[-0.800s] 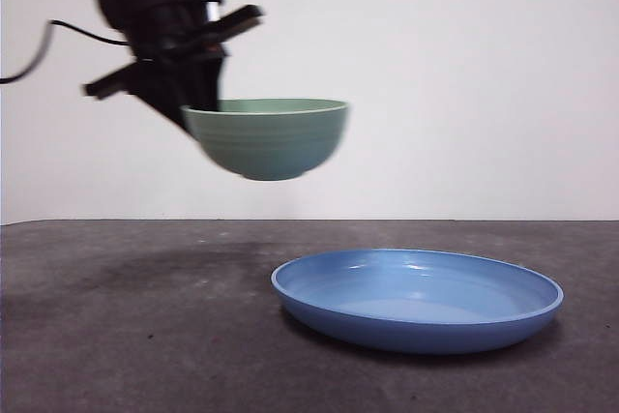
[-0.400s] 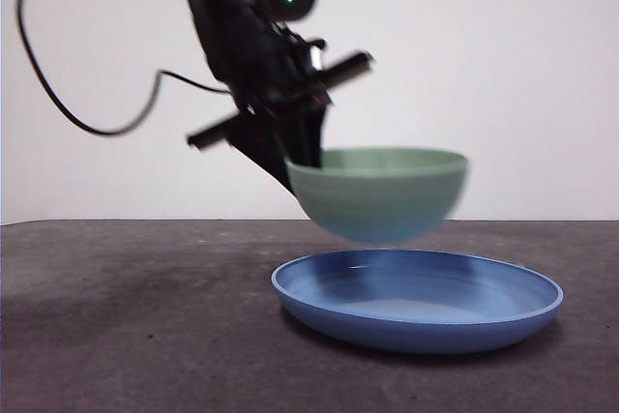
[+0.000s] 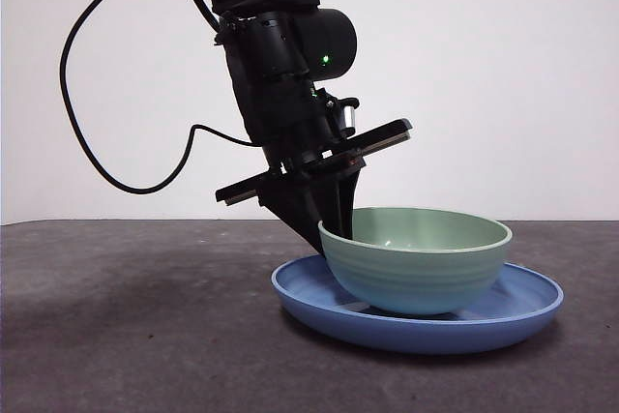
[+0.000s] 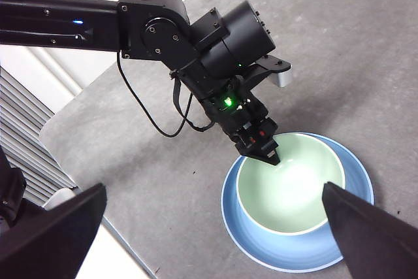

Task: Place the green bowl on the blue plate

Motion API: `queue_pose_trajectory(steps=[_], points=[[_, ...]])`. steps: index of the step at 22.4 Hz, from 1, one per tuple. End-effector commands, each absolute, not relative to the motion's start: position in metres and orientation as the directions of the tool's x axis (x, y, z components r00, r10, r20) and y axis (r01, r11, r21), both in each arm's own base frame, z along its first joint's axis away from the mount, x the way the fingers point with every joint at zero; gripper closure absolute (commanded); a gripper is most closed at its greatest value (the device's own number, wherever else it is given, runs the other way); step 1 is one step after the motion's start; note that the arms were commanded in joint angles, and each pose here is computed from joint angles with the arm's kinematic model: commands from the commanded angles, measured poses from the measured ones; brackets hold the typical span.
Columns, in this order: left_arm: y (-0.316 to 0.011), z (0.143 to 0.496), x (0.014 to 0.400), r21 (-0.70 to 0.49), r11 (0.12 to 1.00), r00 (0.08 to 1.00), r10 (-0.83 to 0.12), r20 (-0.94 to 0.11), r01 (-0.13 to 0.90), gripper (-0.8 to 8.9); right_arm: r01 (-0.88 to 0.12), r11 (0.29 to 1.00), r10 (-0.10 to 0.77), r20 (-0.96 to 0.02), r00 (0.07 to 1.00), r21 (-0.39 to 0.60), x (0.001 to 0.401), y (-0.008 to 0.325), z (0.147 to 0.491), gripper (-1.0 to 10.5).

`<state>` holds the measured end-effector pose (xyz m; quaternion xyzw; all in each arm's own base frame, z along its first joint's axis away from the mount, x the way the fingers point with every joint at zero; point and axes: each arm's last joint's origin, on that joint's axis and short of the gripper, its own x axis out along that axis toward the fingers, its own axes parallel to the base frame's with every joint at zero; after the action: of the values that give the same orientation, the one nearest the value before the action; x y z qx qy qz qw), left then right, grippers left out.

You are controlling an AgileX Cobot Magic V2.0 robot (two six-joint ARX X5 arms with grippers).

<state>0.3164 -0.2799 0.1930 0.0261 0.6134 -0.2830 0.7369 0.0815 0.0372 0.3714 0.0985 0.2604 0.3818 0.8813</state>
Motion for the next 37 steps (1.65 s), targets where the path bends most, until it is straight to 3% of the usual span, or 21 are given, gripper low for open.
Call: queue_pose_trajectory(steps=[1, 9, 10, 14, 19, 23, 30, 33, 37], points=[[-0.285, 0.191, 0.319, -0.307, 0.837, 0.087, -0.384, -0.919, 0.453, 7.96, -0.638, 0.682, 0.731, -0.368, 0.575, 0.358, 0.081, 0.038, 0.376, 3.4], [-0.284, 0.191, 0.32, -0.306, 0.833, 0.092, -0.387, -0.917, 0.46, 7.78, -0.638, 0.682, 0.731, -0.368, 0.575, 0.358, 0.081, 0.038, 0.376, 3.4], [-0.284, 0.192, 0.321, -0.306, 0.835, 0.094, -0.387, -0.917, 0.457, 7.41, -0.638, 0.682, 0.731, -0.368, 0.575, 0.358, 0.081, 0.038, 0.376, 3.4], [-0.282, 0.206, 0.326, -0.309, 0.839, 0.106, -0.393, -0.913, 0.449, 4.36, -0.638, 0.682, 0.731, -0.368, 0.575, 0.358, 0.081, 0.038, 0.376, 3.4], [-0.27, 0.255, 0.321, -0.289, 0.81, 0.125, -0.402, -0.907, 0.51, 4.28, -0.638, 0.682, 0.731, -0.368, 0.575, 0.358, 0.081, 0.038, 0.376, 3.4], [-0.244, 0.313, 0.291, -0.26, 0.761, 0.153, -0.424, -0.893, 0.595, 2.72, -0.638, 0.682, 0.731, -0.368, 0.575, 0.358, 0.081, 0.038, 0.376, 3.4], [-0.177, 0.407, 0.209, -0.204, 0.685, 0.257, -0.507, -0.822, 0.699, 2.72, -0.638, 0.682, 0.731, -0.368, 0.575, 0.358, 0.081, 0.038, 0.376, 3.4], [-0.143, 0.425, 0.166, -0.176, 0.66, 0.329, -0.565, -0.757, 0.73, 2.72, -0.638, 0.682, 0.731, -0.368, 0.575, 0.358, 0.081, 0.038, 0.377, 3.4], [-0.099, 0.421, 0.113, -0.13, 0.635, 0.419, -0.636, -0.648, 0.762, 2.73, -0.639, 0.682, 0.731, -0.367, 0.575, 0.357, 0.081, 0.038, 0.377, 3.4]])
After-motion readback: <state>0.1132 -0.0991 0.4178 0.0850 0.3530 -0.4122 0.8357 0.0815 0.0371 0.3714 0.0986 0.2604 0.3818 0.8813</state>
